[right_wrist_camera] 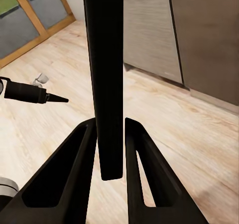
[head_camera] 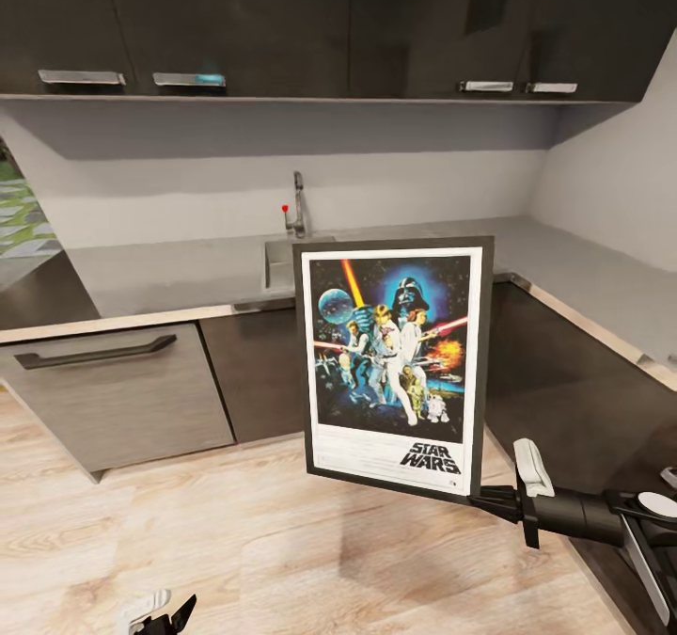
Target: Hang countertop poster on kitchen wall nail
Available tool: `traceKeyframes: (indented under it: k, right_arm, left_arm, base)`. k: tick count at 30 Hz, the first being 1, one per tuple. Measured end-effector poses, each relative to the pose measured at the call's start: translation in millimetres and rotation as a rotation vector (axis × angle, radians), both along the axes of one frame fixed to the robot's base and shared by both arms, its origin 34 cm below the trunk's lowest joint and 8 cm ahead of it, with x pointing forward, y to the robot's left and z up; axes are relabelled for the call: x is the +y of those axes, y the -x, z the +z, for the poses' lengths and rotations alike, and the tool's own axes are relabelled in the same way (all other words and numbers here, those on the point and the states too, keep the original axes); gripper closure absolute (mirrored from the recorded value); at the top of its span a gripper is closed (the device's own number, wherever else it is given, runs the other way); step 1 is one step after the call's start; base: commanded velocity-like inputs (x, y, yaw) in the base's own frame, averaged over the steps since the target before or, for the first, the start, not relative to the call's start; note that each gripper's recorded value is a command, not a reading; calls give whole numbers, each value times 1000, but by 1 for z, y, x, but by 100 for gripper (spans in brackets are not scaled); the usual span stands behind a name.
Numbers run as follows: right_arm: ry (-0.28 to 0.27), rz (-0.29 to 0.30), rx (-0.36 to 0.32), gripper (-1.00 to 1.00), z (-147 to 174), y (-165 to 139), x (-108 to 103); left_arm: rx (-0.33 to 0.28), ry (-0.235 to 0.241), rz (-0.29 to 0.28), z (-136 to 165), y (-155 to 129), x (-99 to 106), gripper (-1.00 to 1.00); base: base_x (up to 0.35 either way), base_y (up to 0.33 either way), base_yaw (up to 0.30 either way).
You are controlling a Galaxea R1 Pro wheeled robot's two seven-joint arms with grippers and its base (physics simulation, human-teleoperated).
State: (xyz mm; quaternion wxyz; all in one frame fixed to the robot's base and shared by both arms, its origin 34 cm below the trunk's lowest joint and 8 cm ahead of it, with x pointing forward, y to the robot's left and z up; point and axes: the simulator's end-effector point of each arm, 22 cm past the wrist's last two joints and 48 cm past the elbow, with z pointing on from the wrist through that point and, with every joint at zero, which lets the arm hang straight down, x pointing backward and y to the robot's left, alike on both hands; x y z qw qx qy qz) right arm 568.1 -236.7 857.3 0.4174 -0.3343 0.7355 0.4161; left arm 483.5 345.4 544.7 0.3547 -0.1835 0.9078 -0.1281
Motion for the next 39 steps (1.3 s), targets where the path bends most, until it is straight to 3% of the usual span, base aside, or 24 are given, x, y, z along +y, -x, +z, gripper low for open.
traceKeyframes:
  k: [39]
  right_arm:
    - [-1,-4,4,100,57,2,-1]
  left_arm:
    - [12,-14,7,55,4,3,-100]
  base:
    - [0,0,0]
